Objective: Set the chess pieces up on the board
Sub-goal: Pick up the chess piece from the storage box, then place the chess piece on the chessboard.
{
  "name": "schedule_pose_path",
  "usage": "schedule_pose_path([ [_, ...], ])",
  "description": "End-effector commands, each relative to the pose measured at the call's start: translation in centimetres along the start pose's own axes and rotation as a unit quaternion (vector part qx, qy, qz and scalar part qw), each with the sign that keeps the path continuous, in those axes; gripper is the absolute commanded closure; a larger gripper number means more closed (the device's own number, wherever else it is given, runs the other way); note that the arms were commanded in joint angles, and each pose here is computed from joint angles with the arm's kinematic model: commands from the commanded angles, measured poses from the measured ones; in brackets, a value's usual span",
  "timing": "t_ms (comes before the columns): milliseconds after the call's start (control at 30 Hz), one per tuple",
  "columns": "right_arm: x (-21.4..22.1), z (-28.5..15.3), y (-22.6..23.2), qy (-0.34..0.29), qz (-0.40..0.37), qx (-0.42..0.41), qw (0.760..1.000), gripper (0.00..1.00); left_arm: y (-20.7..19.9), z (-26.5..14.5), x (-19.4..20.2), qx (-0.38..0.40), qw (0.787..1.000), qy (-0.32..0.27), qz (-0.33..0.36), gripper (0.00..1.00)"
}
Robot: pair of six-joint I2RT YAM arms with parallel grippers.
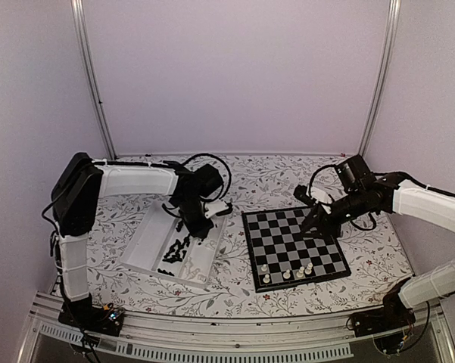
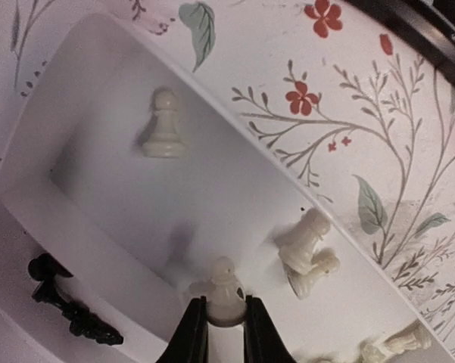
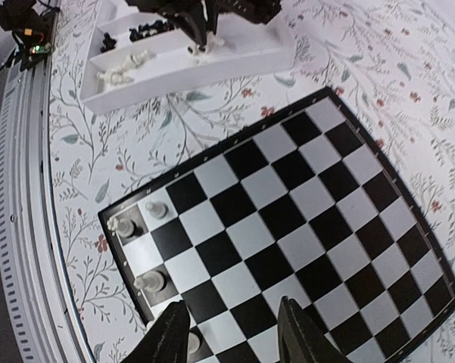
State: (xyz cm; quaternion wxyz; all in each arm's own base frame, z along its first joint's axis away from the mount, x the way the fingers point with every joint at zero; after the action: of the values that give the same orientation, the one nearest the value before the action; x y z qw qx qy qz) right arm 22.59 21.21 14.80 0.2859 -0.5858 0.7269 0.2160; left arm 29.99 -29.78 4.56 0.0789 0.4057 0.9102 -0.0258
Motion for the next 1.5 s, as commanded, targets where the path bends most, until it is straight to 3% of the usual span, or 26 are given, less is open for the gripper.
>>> schedule_pose_path([
  [0,-5.4,-2.0,-2.3,-0.062,-0.010,0.019,0.998,0.58,-0.4,-5.8,-2.3,0.021,0.994,-0.106,-0.022,0.90],
  [333,-12.0,-1.0,-4.8,-0.132,0.083,-0.090,0.984,0.57,-3.7,-12.4,-4.1,0.098,0.956,-0.274,-0.025,0.89],
  [533,-14.0,1.7,-4.3,-0.156,0.170,-0.265,0.936,0.52,-6.5,-14.3,-4.9,0.141,0.934,-0.328,-0.004,0.88],
  [700,-14.1,4.4,-3.4,-0.149,0.206,-0.341,0.905,0.51,-8.6,-14.4,-5.5,0.163,0.930,-0.330,0.010,0.88],
  [867,-14.2,5.8,-1.7,-0.140,0.211,-0.379,0.890,0.51,-10.6,-14.3,-5.9,0.185,0.925,-0.331,0.031,0.88],
  [1200,-14.0,6.6,-0.9,-0.135,0.222,-0.402,0.878,0.60,-12.7,-13.6,-6.3,0.205,0.921,-0.328,0.043,0.88],
  [1467,-13.3,7.3,-0.5,-0.119,0.224,-0.392,0.884,0.69,-12.6,-13.6,-6.4,0.198,0.922,-0.331,0.042,0.88],
])
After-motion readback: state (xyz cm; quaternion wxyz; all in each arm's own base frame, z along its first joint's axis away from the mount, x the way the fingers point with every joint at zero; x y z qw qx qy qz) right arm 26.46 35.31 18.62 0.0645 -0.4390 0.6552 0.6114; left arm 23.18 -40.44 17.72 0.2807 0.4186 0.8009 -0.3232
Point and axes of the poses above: each gripper's point midway between its finger pads, its own z axis out along the fingers, its own y axis along the line the jaws close on, x = y × z, the point moved 2 cm from there along -z, back along the fingers, and after that the axes turned 11 degrees about -z, right-handed, at the moved point
